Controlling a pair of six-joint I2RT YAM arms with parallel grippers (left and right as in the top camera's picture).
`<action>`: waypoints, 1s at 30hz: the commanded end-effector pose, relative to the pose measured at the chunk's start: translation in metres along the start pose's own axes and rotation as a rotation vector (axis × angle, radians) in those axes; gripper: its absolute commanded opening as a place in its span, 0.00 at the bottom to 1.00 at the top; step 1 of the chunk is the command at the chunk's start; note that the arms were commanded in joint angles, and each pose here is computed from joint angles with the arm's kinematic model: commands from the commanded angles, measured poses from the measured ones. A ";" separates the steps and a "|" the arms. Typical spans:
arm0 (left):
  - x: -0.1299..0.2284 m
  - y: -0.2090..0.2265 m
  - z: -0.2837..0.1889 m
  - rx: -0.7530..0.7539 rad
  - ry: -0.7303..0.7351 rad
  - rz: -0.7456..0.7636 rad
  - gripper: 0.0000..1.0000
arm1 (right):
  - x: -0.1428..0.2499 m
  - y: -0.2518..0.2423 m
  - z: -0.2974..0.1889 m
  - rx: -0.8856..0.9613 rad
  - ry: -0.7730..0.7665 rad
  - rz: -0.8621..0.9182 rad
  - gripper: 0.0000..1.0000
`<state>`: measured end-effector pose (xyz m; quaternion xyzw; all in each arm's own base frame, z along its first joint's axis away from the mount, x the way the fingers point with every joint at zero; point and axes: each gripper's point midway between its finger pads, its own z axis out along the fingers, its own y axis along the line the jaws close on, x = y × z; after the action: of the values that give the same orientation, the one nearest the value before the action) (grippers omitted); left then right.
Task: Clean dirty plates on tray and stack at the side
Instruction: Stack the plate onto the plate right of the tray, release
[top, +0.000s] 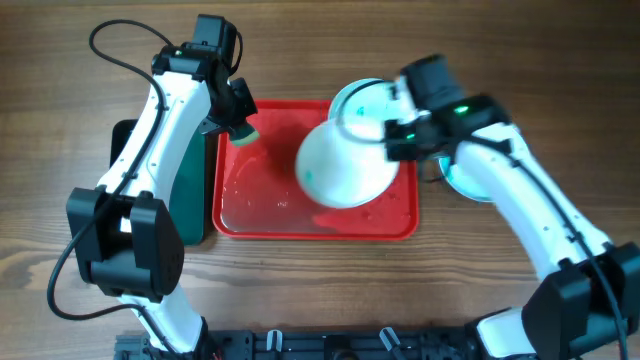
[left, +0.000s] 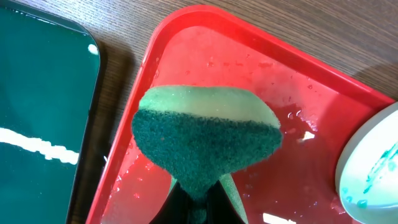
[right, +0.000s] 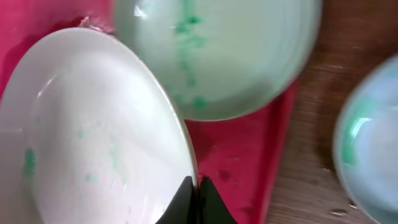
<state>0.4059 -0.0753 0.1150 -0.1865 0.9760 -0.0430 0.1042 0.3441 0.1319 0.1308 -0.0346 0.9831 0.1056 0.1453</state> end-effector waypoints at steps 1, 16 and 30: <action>-0.003 -0.003 -0.003 0.008 -0.009 0.015 0.04 | 0.001 -0.063 -0.005 0.028 0.001 0.182 0.04; -0.003 -0.003 -0.003 0.009 -0.009 0.016 0.04 | 0.064 -0.255 0.008 0.303 -0.062 0.697 0.04; -0.003 -0.003 -0.003 0.009 -0.009 0.016 0.04 | 0.036 -0.220 0.003 -0.015 -0.117 0.680 0.54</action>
<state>0.4058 -0.0753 0.1150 -0.1865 0.9760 -0.0429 0.1040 0.3107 -0.1173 0.0525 0.3561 0.9225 0.0728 0.1301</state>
